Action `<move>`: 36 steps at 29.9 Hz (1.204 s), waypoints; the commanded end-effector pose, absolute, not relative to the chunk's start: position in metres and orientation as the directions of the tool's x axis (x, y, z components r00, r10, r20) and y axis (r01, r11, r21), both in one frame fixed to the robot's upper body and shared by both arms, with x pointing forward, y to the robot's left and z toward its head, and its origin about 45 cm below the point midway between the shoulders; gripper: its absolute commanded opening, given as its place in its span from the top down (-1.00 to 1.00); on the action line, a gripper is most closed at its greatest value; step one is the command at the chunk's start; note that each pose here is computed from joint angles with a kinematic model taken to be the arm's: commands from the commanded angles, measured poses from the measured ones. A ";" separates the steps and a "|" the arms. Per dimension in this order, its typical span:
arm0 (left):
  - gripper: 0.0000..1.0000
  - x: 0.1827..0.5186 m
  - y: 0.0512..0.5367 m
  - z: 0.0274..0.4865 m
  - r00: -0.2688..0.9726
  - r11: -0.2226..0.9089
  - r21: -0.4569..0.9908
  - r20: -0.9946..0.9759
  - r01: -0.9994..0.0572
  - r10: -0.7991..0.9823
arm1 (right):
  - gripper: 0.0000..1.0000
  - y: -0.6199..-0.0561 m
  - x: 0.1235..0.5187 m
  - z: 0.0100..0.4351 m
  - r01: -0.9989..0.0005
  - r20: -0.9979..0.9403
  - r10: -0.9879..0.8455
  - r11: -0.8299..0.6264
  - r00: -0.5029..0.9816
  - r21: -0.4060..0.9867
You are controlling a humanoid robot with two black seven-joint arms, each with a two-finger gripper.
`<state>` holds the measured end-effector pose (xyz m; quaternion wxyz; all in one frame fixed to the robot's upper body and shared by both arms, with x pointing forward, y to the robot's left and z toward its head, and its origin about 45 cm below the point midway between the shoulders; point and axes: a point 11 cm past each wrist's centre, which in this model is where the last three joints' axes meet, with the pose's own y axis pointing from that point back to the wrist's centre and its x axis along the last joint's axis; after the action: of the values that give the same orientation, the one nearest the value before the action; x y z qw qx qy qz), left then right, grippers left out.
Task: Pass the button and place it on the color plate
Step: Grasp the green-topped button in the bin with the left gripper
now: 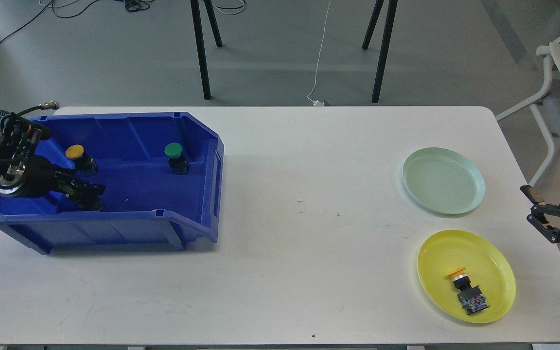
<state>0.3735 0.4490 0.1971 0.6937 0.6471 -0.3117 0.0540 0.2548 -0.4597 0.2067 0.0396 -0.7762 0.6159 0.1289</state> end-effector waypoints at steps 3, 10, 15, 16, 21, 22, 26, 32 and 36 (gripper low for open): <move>-0.67 0.371 0.451 0.194 0.805 0.154 0.868 0.496 -0.472 -0.327 | -1.00 -0.459 0.255 0.206 -0.966 -0.250 -0.946 -0.238 0.208 0.097; -0.67 0.368 0.445 0.193 0.802 0.171 0.870 0.493 -0.463 -0.338 | -1.00 -0.459 0.255 0.206 -0.966 -0.250 -0.946 -0.238 0.208 0.097; -0.67 0.366 0.445 0.191 0.803 0.172 0.872 0.490 -0.459 -0.338 | -1.00 -0.459 0.255 0.206 -0.966 -0.251 -0.945 -0.239 0.209 0.097; -0.66 0.366 0.445 0.191 0.804 0.172 0.872 0.490 -0.459 -0.338 | -1.00 -0.459 0.255 0.206 -0.966 -0.251 -0.945 -0.239 0.209 0.097; -0.63 0.364 0.446 0.189 0.807 0.171 0.874 0.485 -0.454 -0.337 | -1.00 -0.459 0.255 0.206 -0.966 -0.250 -0.946 -0.238 0.208 0.097; -0.62 0.364 0.447 0.189 0.809 0.166 0.876 0.483 -0.454 -0.336 | -1.00 -0.459 0.255 0.206 -0.966 -0.251 -0.945 -0.239 0.209 0.097; -0.56 0.364 0.447 0.189 0.809 0.166 0.876 0.483 -0.454 -0.336 | -1.00 -0.459 0.255 0.206 -0.966 -0.251 -0.945 -0.240 0.209 0.098; -0.49 0.364 0.448 0.189 0.809 0.169 0.872 0.488 -0.459 -0.327 | -1.00 -0.459 0.255 0.206 -0.966 -0.251 -0.945 -0.240 0.209 0.098; -0.30 0.364 0.449 0.189 0.813 0.174 0.871 0.492 -0.460 -0.310 | -1.00 -0.459 0.254 0.206 -0.966 -0.252 -0.945 -0.240 0.209 0.099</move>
<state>0.3640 0.4483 0.1893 0.7022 0.6421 -0.3037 0.0489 0.2545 -0.4591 0.2060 0.0400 -0.7765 0.6152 0.1302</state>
